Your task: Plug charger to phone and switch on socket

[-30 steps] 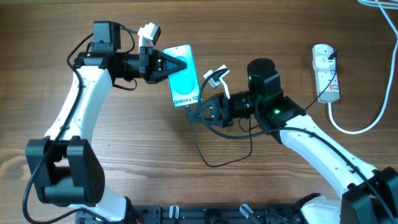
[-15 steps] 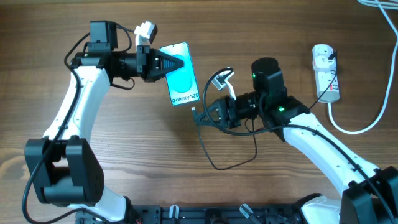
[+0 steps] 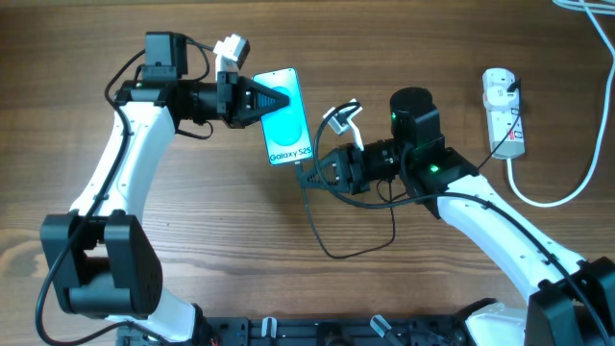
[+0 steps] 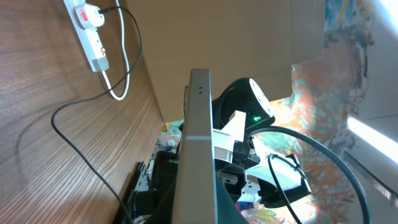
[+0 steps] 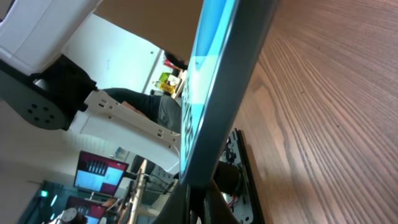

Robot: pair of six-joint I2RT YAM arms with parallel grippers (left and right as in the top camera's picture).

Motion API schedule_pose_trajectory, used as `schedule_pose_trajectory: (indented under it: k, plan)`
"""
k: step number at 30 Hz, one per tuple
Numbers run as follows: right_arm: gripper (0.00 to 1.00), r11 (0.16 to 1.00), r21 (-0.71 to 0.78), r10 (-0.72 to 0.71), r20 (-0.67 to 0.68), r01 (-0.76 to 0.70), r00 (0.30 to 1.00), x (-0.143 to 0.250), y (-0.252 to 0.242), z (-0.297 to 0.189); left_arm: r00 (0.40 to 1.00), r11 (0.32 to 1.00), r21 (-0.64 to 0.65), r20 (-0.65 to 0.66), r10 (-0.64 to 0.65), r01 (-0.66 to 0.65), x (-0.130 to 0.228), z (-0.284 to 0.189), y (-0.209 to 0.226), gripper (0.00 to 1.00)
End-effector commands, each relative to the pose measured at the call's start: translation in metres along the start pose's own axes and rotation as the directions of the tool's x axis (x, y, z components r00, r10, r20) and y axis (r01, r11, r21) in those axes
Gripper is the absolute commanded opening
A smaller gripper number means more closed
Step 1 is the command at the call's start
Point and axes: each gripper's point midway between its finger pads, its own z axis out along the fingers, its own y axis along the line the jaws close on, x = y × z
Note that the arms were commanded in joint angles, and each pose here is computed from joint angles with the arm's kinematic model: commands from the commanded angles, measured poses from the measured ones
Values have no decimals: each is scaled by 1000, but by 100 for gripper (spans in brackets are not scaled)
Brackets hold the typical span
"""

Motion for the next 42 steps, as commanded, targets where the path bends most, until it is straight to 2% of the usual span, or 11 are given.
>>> schedule_pose_trajectory:
  k: [1, 12, 42]
  plan:
    - [4, 1000, 1, 3, 1, -3, 1000, -1, -2, 1, 1000, 1000, -1, -7, 26, -26, 1, 3, -5, 4]
    - [4, 1000, -5, 4, -15, -4, 1000, 3, 0, 6, 999, 1000, -18, 40, 24, -23, -13, -12, -3, 4]
    - [4, 999, 33, 20, 29, -21, 999, -6, -7, -1, 1000, 1000, 12, -7, 8, -8, -3, 2, -8, 4]
